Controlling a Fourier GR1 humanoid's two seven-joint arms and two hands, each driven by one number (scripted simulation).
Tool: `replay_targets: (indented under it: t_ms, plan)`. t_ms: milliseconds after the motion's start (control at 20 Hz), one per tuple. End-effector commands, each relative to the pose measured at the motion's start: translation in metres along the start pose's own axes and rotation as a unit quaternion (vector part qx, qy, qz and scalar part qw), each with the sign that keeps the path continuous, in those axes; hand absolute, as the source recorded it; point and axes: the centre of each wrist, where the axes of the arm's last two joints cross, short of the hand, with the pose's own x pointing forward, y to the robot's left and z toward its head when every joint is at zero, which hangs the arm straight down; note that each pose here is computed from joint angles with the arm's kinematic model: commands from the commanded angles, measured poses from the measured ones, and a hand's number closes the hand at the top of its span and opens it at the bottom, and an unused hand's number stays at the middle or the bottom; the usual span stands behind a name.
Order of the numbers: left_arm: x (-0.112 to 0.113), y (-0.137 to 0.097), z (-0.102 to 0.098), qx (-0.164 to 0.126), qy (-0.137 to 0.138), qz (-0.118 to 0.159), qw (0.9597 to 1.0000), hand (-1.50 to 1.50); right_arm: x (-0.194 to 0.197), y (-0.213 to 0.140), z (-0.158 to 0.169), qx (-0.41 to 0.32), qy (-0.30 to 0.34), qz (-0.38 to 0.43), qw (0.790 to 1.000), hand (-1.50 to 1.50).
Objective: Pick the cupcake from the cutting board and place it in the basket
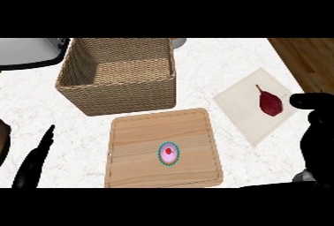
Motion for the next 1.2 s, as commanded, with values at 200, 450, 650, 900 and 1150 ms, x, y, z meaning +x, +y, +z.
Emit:
replay_targets:
  t_ms: [200,450,650,900,1150]
  plan:
    - [-0.020,0.021,0.009,0.052,0.064,0.006,0.9966,0.00,0.035,-0.032,0.083,-0.092,0.095,0.301,0.944,-1.50]
    - [-0.015,0.023,0.009,0.055,0.062,0.007,0.9966,0.00,0.078,-0.032,0.139,0.106,0.178,0.340,0.917,-1.50]
    - [-0.001,0.023,0.003,0.046,0.047,-0.003,0.9979,0.00,0.115,-0.016,0.161,0.204,0.171,0.353,0.897,-1.50]
    - [0.004,0.013,0.008,0.020,0.037,-0.008,0.9991,0.00,0.163,0.027,0.191,0.218,0.189,0.400,0.870,-1.50]
    - [0.034,0.003,-0.005,0.006,0.011,-0.020,0.9997,0.00,0.196,0.070,0.218,0.217,0.212,0.461,0.834,-1.50]
